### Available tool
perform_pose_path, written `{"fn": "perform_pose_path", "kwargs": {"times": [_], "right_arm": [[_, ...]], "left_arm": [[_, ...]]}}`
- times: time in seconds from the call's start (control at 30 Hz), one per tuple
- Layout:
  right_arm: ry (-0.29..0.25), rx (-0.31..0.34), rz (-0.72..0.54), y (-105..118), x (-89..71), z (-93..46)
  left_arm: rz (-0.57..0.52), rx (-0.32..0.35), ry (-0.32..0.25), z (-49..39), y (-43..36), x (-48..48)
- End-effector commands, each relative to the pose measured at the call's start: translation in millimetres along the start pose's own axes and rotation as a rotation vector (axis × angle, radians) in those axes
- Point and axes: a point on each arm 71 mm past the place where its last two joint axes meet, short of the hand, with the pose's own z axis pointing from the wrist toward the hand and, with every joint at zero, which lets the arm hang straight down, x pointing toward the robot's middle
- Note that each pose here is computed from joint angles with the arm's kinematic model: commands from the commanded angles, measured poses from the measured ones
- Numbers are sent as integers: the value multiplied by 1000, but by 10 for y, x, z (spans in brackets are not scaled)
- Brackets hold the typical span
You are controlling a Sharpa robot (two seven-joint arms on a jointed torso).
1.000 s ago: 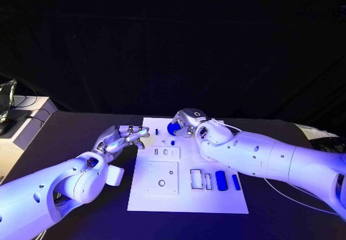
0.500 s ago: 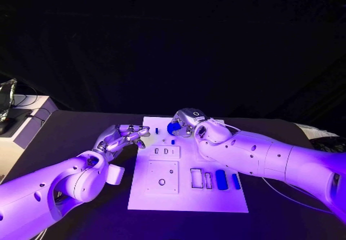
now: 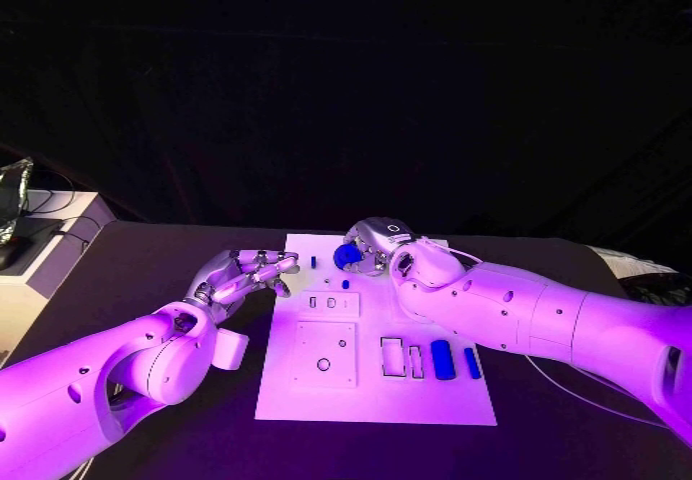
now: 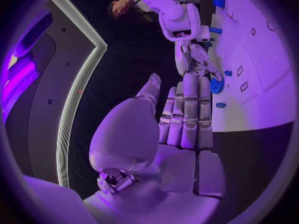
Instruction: Assemble the parts on the task board
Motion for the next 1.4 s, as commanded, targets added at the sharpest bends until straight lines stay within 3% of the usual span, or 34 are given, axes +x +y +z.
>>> {"fn": "perform_pose_path", "kwargs": {"times": [0.03, 0.6, 0.87, 1.1, 1.23, 1.4], "right_arm": [[19, -2, 8, -8, 13, -13], [65, 27, 79, -112, 38, -79], [5, 39, 104, -193, -26, -131], [-45, 43, 262, -348, -217, -314], [-36, 12, 434, -586, -400, -496], [-31, -20, 541, -899, -545, -728]], "left_arm": [[-6, 6, 4, 4, -9, 9], [-4, 5, -1, 5, -2, -7], [-5, 5, -2, 10, 3, -12], [-4, 6, -6, 14, 10, -28], [-3, 9, -9, 13, 11, -37], [-1, 10, -14, 11, 19, -58]]}}
